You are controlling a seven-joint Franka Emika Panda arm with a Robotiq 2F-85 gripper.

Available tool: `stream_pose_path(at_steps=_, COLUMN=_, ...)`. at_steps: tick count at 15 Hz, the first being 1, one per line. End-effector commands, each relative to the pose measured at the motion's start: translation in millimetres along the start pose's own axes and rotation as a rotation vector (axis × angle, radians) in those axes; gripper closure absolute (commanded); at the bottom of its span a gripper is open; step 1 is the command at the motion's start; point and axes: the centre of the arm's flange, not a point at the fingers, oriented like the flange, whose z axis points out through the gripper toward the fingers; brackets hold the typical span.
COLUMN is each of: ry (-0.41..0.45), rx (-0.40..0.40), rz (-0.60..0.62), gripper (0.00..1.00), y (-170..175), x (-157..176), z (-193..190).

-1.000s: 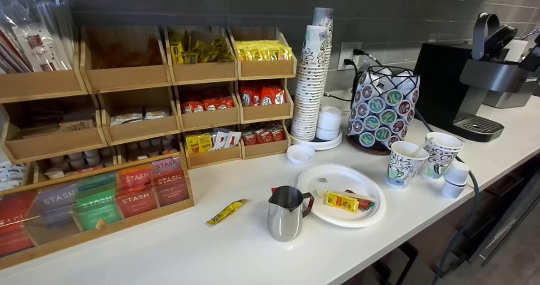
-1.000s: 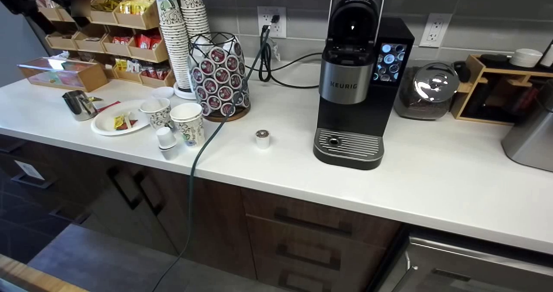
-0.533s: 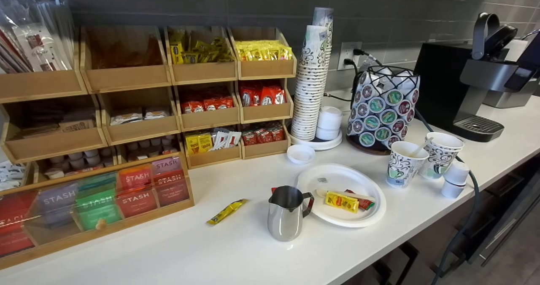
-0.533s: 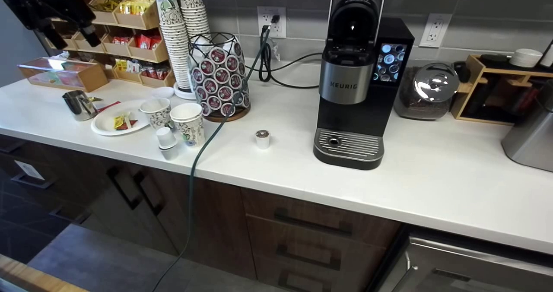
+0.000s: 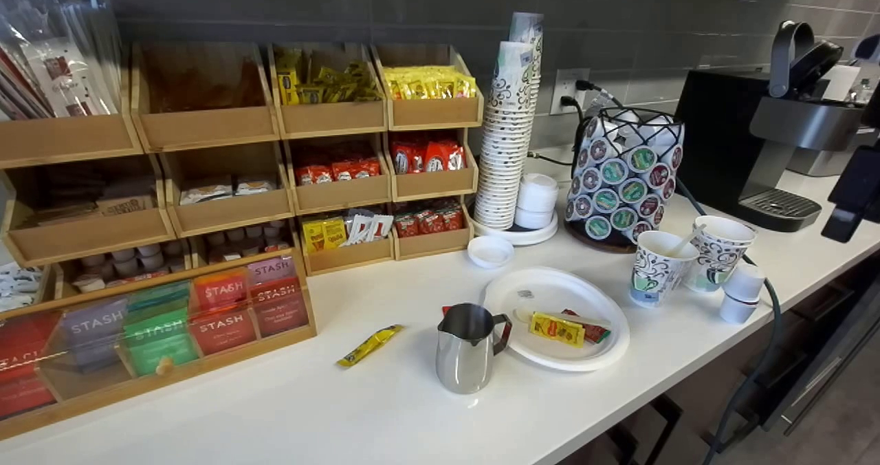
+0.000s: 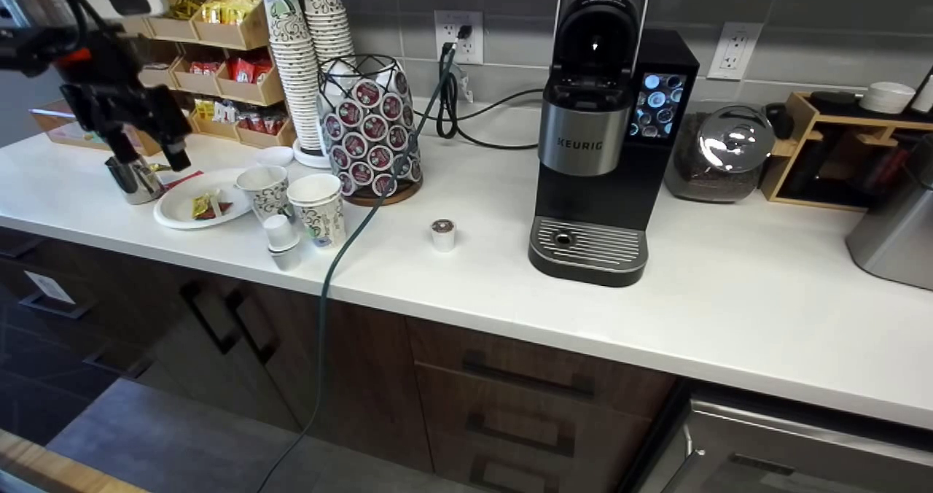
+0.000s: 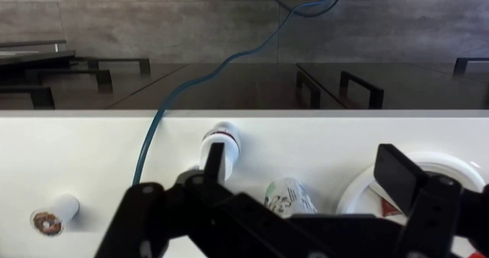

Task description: Put the two cream packs on the plate

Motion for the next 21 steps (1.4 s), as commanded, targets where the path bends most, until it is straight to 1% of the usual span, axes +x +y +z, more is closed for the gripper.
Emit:
stream_pose_path(at_steps=1, ry=-0.019, rx=0.012, rz=0.013, gripper=0.00, y=3, x=-3, z=12)
stream_pose_path(at_steps=2, ry=-0.029, rx=0.019, rz=0.022, gripper=0.00, y=6, x=-5, z=19)
stream_pose_path(at_steps=4, ry=-0.036, rx=0.024, rz=0.028, gripper=0.00, y=7, x=-5, z=23)
stream_pose_path(at_steps=5, ry=-0.049, rx=0.046, rz=0.056, gripper=0.00, y=14, x=3, z=33)
stream_pose_path(at_steps=7, ry=-0.046, rx=0.039, rz=0.113, gripper=0.00, y=34, x=12, z=56)
stream_pose_path(at_steps=9, ry=-0.053, rx=0.058, rz=0.153, gripper=0.00, y=55, x=21, z=78)
stream_pose_path(at_steps=12, ry=-0.035, rx=0.105, rz=0.209, gripper=0.00, y=74, x=30, z=102)
stream_pose_path(at_steps=13, ry=-0.026, rx=0.128, rz=0.219, gripper=0.00, y=76, x=34, z=108)
stream_pose_path(at_steps=15, ry=-0.029, rx=0.142, rz=0.253, gripper=0.00, y=75, x=44, z=118)
stream_pose_path(at_steps=16, ry=-0.060, rx=0.140, rz=0.256, gripper=0.00, y=75, x=48, z=120)
stream_pose_path(at_steps=17, ry=-0.034, rx=0.120, rz=0.244, gripper=0.00, y=73, x=29, z=109)
stream_pose_path(at_steps=20, ry=-0.050, rx=0.121, rz=0.249, gripper=0.00, y=73, x=39, z=118)
stream_pose_path(at_steps=21, ry=-0.050, rx=0.116, rz=0.244, gripper=0.00, y=71, x=47, z=122)
